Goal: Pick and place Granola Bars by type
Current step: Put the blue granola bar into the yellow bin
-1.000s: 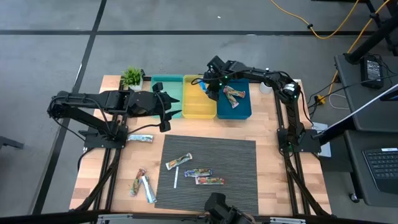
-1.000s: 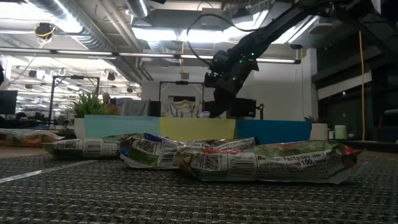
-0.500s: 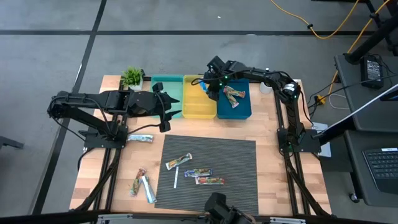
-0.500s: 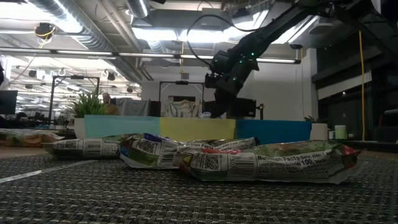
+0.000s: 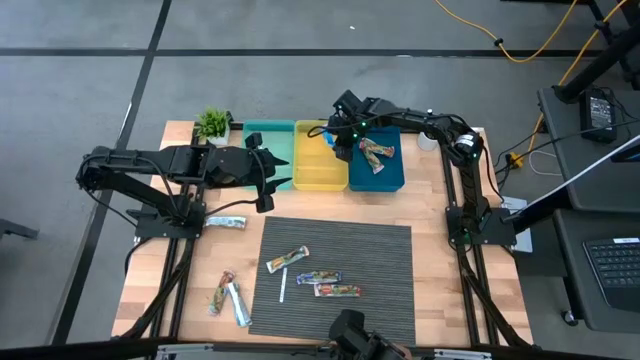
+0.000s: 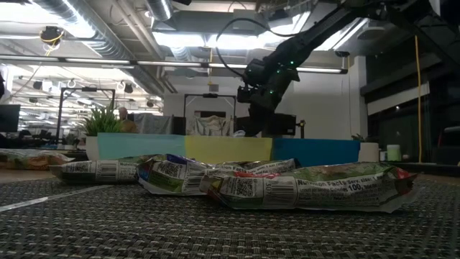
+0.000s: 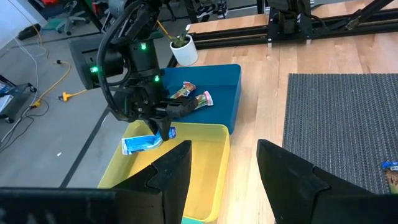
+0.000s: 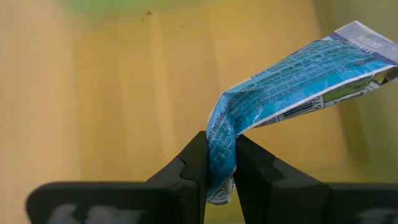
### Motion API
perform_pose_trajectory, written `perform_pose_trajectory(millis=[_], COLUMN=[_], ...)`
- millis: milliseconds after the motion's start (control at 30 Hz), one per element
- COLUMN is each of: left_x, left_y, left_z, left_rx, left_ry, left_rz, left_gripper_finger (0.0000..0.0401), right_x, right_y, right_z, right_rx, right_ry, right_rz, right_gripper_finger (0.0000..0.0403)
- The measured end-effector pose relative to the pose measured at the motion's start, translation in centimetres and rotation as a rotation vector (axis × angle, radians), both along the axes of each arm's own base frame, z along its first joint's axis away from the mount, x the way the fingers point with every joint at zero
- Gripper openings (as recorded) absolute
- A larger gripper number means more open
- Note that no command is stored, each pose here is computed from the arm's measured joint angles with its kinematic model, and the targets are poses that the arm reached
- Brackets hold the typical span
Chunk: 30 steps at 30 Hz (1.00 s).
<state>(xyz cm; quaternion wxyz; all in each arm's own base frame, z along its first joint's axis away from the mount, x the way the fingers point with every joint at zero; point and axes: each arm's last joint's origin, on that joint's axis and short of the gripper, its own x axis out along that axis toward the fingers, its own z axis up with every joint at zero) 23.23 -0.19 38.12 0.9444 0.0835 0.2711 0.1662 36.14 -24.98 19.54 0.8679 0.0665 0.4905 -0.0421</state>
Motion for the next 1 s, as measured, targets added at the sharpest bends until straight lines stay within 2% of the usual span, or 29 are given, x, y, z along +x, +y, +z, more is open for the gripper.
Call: perform_pose_trajectory(millis=[200, 600, 833, 1000], left_x=[0.0, 0.0, -0.2, -0.4], left_y=[0.0, 0.0, 0.0, 0.1], left_z=[0.0, 0.0, -0.2, -0.6], left_rx=[0.000, 0.000, 0.005, -0.006], left_ry=[0.000, 0.000, 0.029, 0.059], left_rz=[0.000, 0.000, 0.006, 0.053], left_gripper_finger=[0.0175, 0.0175, 0.0175, 0.0175], right_x=[0.0, 0.2, 0.5, 1.4], right_y=[0.0, -0.1, 0.2, 1.8], right_z=[0.0, 0.2, 0.2, 0.2], right_rx=[0.000, -0.005, -0.015, -0.007], right_ry=[0.000, -0.024, -0.035, -0.018], right_rz=[-0.001, -0.019, -0.005, 0.039], right_gripper_finger=[0.0070, 0.0138, 0.0143, 0.0143])
